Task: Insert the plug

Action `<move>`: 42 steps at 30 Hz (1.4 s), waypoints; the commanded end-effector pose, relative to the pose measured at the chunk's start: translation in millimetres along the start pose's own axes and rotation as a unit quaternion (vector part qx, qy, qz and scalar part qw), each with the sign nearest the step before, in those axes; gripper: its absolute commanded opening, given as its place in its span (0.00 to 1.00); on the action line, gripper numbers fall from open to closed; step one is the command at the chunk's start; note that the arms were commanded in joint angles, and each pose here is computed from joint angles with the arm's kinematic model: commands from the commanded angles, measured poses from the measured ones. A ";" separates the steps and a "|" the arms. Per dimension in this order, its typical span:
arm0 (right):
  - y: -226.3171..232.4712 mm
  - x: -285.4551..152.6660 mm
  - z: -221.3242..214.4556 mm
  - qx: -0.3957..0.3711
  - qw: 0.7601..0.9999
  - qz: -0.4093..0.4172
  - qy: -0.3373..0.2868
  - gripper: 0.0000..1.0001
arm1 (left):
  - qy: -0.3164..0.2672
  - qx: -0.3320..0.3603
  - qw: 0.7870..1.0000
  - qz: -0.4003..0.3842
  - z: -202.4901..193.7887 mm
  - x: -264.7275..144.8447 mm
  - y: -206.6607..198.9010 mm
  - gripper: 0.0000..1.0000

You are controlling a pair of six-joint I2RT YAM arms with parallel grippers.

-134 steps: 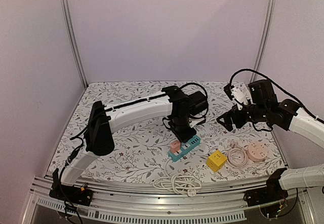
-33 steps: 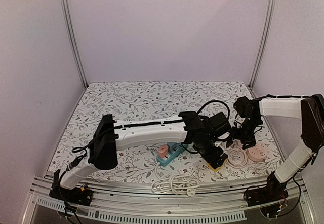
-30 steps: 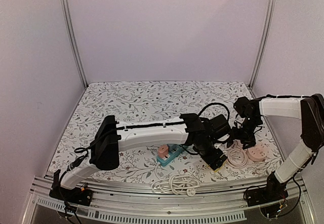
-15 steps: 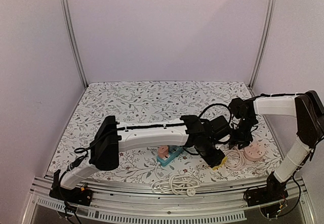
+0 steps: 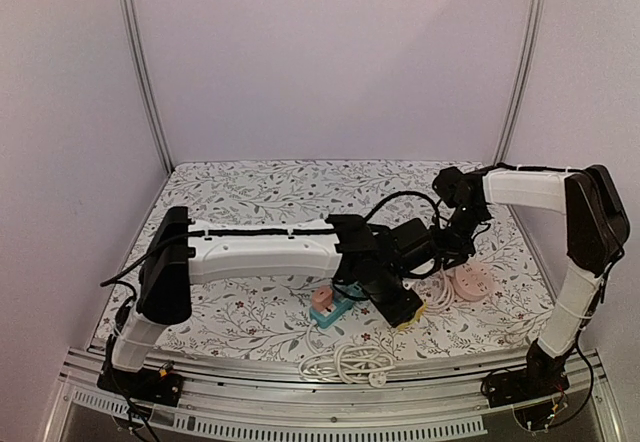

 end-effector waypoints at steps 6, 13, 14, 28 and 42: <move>64.0 0.6 58.6 -0.050 0.996 0.060 -0.032 0.23 | -0.079 -0.077 0.993 -0.031 33.6 -63.2 16.8 0.38; 87.5 -28.6 94.3 -0.081 0.989 0.084 -0.088 0.28 | -0.102 -0.134 0.984 -0.065 43.2 -84.3 23.3 0.38; 88.1 -40.5 97.6 -0.091 0.987 0.082 -0.106 0.31 | -0.103 -0.139 0.982 -0.070 44.4 -86.7 22.9 0.38; 43.6 -156.6 89.7 -0.112 0.950 0.077 -0.281 0.85 | -0.122 -0.226 0.958 -0.131 71.6 -117.8 33.0 0.37; 58.2 -206.9 16.3 -0.252 0.840 0.183 -0.445 0.89 | -0.136 -0.304 0.928 -0.164 82.0 -145.1 51.9 0.38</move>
Point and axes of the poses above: each gripper's point midway between its finger pads, its own x axis out along the fingers, its own y axis along the line the jaws close on, z = x × y, the point moved 1 cm from there along -x, back along the fingers, and after that the axes turned 5 degrees about -x, right-handed, at the moved point
